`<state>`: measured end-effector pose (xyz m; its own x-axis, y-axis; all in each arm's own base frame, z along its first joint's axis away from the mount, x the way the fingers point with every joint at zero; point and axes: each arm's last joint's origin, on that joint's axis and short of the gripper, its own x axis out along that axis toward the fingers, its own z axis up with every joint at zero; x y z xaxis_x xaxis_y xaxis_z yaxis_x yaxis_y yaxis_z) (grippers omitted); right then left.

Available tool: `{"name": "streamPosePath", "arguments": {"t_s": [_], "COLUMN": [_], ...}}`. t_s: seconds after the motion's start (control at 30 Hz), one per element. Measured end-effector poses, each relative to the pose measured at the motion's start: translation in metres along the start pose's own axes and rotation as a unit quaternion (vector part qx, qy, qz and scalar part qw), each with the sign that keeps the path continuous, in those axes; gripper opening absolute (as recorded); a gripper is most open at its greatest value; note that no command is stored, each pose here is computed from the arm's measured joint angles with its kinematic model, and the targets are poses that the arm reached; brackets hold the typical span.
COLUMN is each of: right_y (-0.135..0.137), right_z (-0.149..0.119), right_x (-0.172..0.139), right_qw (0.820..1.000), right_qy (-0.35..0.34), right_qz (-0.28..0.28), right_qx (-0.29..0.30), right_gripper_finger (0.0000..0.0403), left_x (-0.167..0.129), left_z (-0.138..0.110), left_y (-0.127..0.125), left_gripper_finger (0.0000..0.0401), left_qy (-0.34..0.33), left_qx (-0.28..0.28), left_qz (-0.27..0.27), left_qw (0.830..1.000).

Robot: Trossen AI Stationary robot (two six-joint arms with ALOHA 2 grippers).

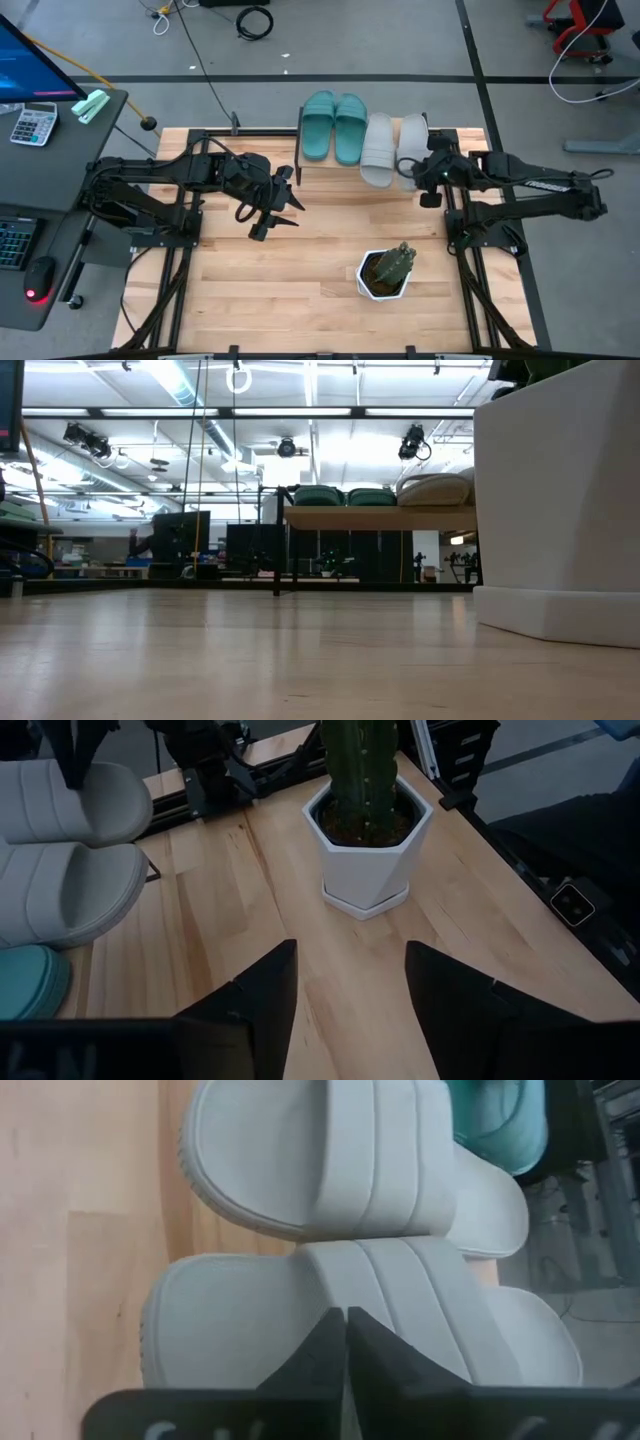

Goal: Pick and place slides into the shelf
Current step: Put the gray slides on the shelf

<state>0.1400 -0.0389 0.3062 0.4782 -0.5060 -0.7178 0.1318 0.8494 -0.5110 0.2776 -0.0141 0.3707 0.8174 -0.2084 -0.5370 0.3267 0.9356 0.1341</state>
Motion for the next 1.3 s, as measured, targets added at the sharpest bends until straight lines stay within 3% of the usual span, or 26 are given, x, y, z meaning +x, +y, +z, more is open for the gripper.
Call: {"name": "streamPosePath", "arguments": {"t_s": [0.4, 0.6, 0.77, 0.93, 1.17, 1.3], "right_y": [-0.005, -0.010, -0.023, -0.036, -0.043, -0.050], "right_z": [0.003, 0.004, 0.011, 0.006, -0.009, -0.015], "right_x": [0.002, -0.005, -0.024, -0.039, -0.031, -0.028], "right_qw": [1.000, 0.999, 0.996, 0.985, 0.974, 0.968], "right_qy": [-0.018, -0.025, -0.051, -0.013, 0.074, 0.092], "right_qz": [-0.001, -0.033, -0.061, -0.145, -0.151, -0.144], "right_qx": [-0.015, -0.004, 0.049, 0.096, 0.153, 0.186], "right_gripper_finger": [0.0092, 0.0104, 0.0098, 0.0082, 0.0012, 0.0011], "left_x": [0.000, 0.000, 0.000, 0.000, 0.000, 0.000], "left_z": [0.000, 0.000, 0.000, 0.000, 0.000, 0.000], "left_y": [0.000, 0.000, 0.000, 0.000, 0.000, 0.000], "left_gripper_finger": [0.0193, 0.0196, 0.0195, 0.0193, 0.0191, 0.0192], "left_qy": [0.000, 0.000, 0.001, 0.002, 0.002, 0.002], "left_qx": [0.001, -0.001, -0.001, -0.001, 0.001, 0.001], "left_qz": [0.000, 0.000, 0.000, -0.001, -0.001, -0.001], "left_qw": [1.000, 1.000, 1.000, 1.000, 1.000, 1.000]}}
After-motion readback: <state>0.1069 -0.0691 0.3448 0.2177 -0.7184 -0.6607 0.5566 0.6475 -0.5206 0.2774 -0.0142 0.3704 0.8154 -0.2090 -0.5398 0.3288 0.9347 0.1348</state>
